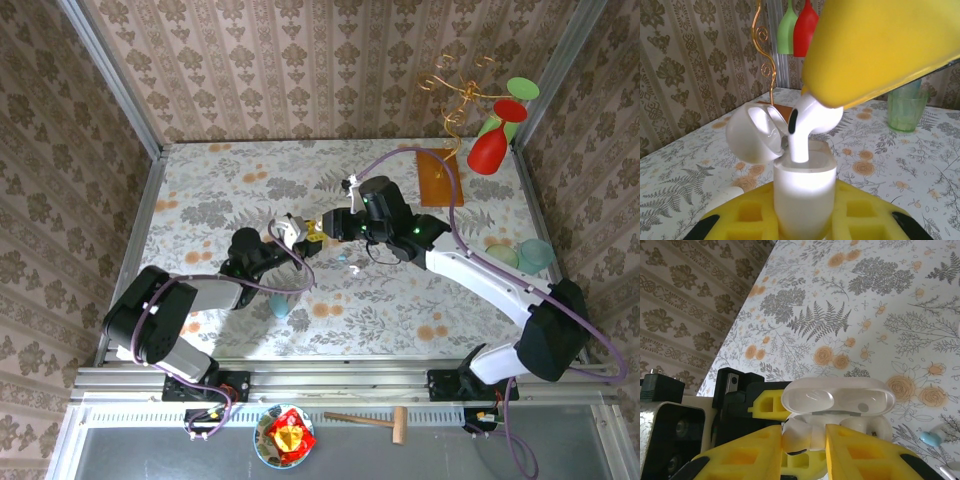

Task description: Insert wireless bluetooth earbuds into charging case

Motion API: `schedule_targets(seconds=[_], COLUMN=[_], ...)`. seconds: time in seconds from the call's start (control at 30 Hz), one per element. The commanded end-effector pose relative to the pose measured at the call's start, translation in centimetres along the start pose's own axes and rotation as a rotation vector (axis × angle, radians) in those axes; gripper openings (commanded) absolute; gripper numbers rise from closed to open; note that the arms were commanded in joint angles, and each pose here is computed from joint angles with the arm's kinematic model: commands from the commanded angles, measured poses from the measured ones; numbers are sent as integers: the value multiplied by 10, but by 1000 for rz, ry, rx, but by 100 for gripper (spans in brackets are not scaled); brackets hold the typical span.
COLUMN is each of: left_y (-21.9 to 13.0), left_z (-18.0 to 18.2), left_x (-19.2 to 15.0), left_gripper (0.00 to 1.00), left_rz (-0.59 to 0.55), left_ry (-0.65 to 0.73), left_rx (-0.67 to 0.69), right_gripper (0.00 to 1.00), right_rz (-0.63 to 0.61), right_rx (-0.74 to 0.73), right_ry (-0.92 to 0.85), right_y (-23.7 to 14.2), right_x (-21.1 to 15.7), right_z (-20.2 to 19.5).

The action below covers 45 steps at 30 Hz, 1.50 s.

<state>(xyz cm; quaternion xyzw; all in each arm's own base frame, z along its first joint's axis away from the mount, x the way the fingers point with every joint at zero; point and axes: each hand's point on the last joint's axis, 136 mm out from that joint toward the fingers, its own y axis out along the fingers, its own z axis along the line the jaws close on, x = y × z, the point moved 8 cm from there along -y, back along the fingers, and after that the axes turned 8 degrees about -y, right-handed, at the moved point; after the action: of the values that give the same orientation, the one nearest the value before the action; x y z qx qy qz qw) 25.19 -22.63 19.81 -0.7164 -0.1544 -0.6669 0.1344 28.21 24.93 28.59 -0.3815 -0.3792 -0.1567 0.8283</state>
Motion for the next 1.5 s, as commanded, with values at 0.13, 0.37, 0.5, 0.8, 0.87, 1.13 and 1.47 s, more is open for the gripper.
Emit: schedule_targets(seconds=[0.13,0.37,0.5,0.8,0.87,1.13,1.47], left_y=[3,3,1,-13,-17,-28,-33], left_z=[-2,-2,-2,7,9,5,0], left_x=[19,26,25,18,19,27,28], left_gripper=[0,0,0,0,0,0,0], left_rz=[-62,-104,-103,-96,-95,-70,-65], left_ry=[17,-1,7,33,41,85,106], left_rx=[-2,-9,-4,39,47,53,43], right_gripper=[27,38,52,70,70,69,48], right_rz=[-8,13,-27,-175,-174,43,443], right_rx=[40,3,-21,-134,-218,-395,-357], right_ry=[3,-4,-25,-27,28,315,426], right_y=[6,8,-4,-46,-51,-47,26], right_x=[4,1,7,4,-6,-61,-121], right_z=[6,2,3,-13,-30,-88,-102])
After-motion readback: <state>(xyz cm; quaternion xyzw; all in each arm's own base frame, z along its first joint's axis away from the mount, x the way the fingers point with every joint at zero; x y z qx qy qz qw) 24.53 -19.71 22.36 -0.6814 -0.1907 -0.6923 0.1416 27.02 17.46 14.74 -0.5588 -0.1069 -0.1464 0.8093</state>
